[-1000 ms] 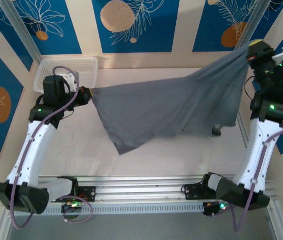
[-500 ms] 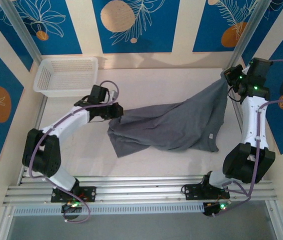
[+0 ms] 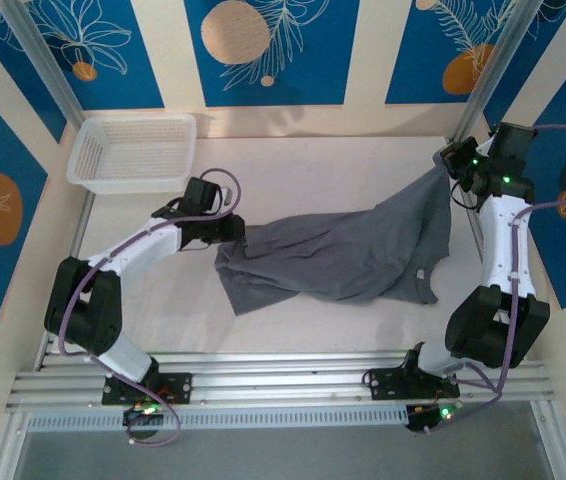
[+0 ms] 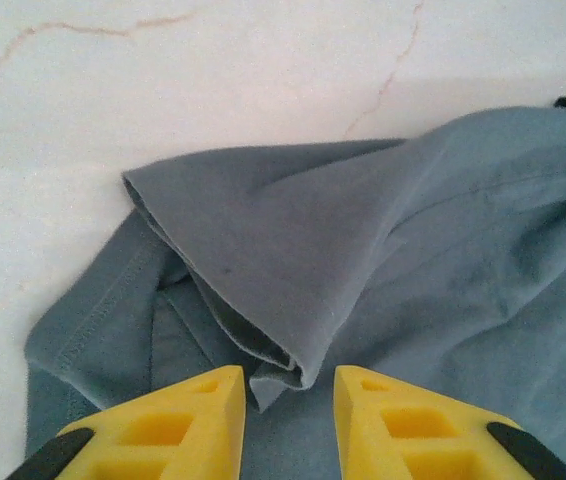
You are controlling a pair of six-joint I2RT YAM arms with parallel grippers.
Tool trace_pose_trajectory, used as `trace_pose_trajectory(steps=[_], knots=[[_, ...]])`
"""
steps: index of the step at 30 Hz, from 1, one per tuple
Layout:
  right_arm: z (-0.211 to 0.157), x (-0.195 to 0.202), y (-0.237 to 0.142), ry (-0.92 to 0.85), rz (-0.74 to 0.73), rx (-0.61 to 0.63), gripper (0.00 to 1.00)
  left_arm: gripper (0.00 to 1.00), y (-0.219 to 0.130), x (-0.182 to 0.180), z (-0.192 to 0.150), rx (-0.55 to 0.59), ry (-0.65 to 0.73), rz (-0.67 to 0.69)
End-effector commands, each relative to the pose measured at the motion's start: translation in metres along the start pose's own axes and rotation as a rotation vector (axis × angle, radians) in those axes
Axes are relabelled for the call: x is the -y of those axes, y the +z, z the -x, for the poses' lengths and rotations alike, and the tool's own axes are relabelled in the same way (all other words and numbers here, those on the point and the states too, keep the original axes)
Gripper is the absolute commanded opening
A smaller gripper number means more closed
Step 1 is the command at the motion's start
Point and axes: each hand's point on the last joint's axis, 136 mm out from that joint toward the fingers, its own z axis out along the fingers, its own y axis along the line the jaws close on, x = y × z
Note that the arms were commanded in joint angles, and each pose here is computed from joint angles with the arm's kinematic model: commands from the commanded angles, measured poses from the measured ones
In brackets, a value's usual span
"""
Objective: Fold the inside-out t-shirt
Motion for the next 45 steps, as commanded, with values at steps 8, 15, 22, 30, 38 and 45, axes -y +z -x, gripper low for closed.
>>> trace_pose_trajectory(steps=[8, 15, 22, 30, 38, 45], knots=[[-0.006, -0.015, -0.009, -0.041, 0.047, -0.003, 0.00, 0.24, 0.008, 0.006, -0.035, 0.000, -0.106, -0.074], [-0.008, -0.016, -0.006, -0.046, 0.050, -0.015, 0.00, 0.30, 0.033, 0.027, -0.036, -0.019, -0.030, -0.193], [-0.007, -0.016, -0.008, -0.053, 0.047, -0.009, 0.00, 0.44, 0.044, 0.008, -0.036, -0.007, -0.019, -0.098], [-0.009, -0.015, -0.005, -0.047, 0.047, -0.021, 0.00, 0.41, 0.042, 0.022, -0.025, 0.013, -0.005, -0.154], [-0.008, -0.016, -0.007, -0.052, 0.047, -0.016, 0.00, 0.40, 0.036, 0.040, -0.013, 0.025, 0.013, -0.215], [-0.009, -0.015, -0.007, -0.052, 0.045, -0.018, 0.00, 0.40, 0.041, 0.042, -0.014, 0.002, 0.007, -0.210]])
